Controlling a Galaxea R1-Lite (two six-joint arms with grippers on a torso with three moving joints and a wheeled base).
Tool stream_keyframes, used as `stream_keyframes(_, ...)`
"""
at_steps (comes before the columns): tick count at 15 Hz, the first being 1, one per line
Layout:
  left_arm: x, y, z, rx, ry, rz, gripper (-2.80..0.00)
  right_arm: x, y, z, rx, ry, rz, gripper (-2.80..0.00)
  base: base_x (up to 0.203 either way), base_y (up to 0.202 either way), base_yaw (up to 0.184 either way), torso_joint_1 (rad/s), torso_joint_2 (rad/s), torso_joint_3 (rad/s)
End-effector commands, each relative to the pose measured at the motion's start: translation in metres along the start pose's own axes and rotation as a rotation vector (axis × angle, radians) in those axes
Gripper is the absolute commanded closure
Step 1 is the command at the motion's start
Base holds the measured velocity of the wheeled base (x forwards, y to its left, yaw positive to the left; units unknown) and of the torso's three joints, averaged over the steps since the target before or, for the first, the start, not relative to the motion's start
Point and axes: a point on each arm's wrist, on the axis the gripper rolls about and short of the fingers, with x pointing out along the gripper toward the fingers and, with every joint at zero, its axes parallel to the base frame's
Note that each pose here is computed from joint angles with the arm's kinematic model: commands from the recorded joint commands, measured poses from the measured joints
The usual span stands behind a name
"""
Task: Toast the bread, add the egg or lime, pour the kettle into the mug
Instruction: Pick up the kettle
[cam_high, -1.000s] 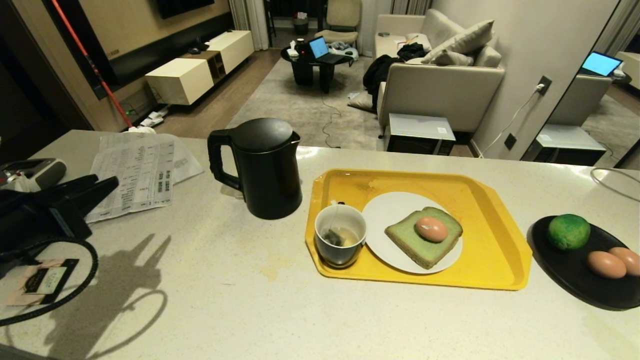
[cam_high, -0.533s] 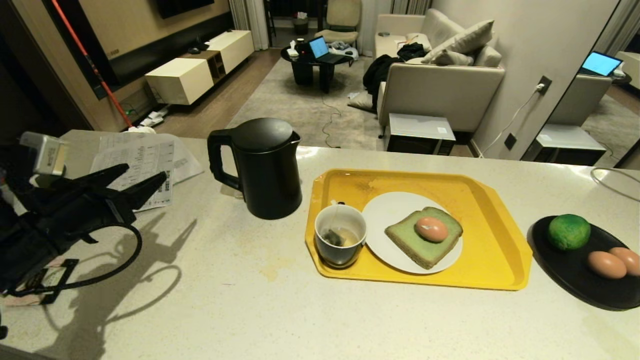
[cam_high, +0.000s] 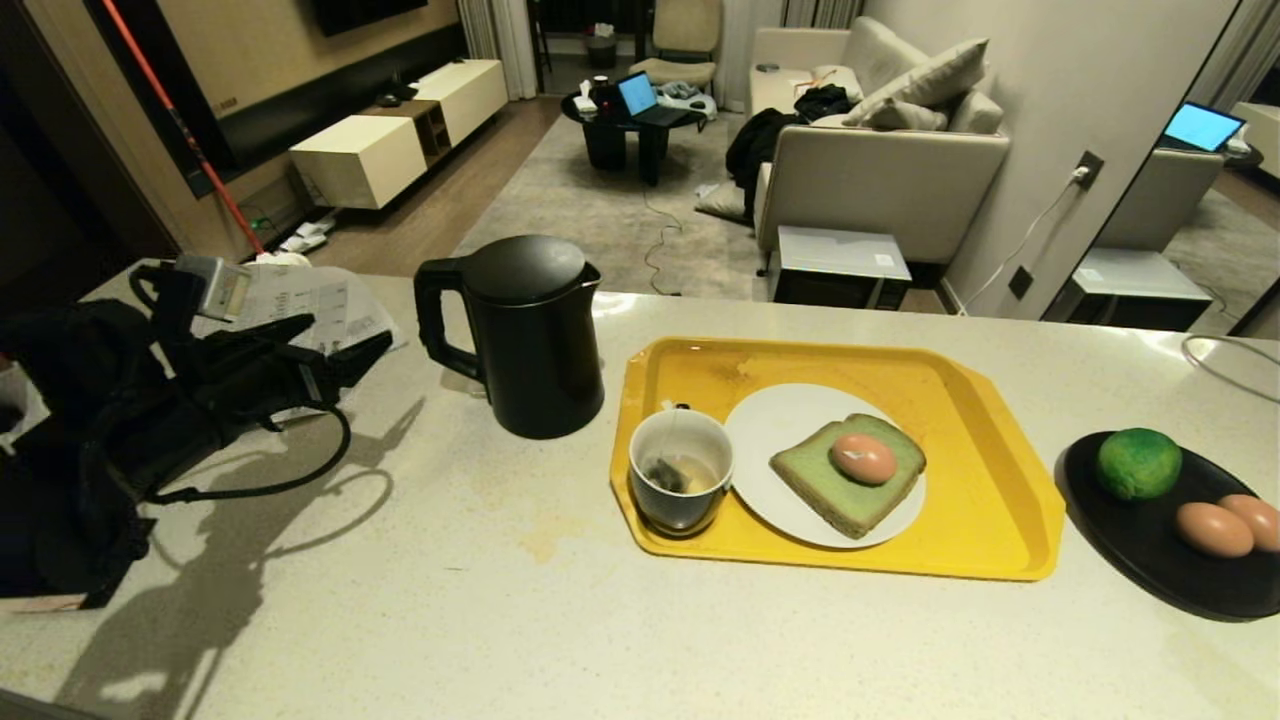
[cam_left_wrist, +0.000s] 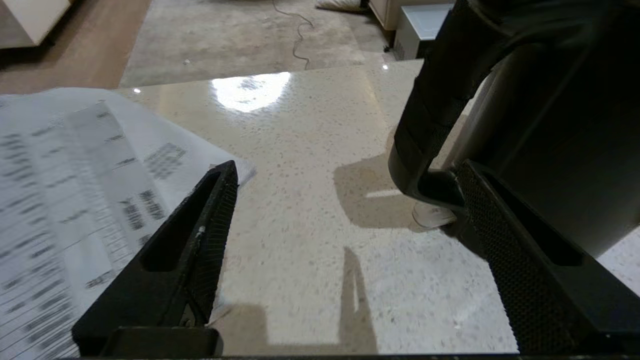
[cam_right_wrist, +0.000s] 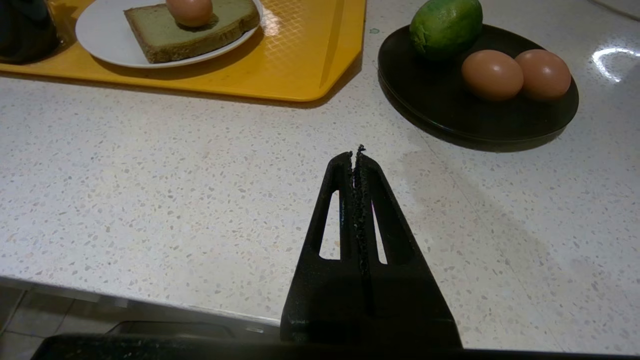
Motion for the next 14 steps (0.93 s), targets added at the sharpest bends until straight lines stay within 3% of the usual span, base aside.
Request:
stream_keyframes(1,0.025,-0.003,-0.012,-0.014,0.032,-0.032,-2.80,0.000,0.000,-0.001,0.000,0.003,0.000,0.00,0.000,0.000,0.000,0.000,0.00,0.000)
stream_keyframes(8,0.064,-0.007,-0.016,-0.015,0.031,-0.048,-2.80,0.000,0.000,-0.001,0.000,0.003,0.000,0.00,0.000,0.000,0.000,0.000,0.00,0.000)
stream_keyframes(14,0.102,-0.004,-0.007,0.002,-0.026,-0.054,-2.80,0.000,0.000,-0.001,0.000,0.003,0.000,0.00,0.000,0.000,0.000,0.000,0.00,0.000)
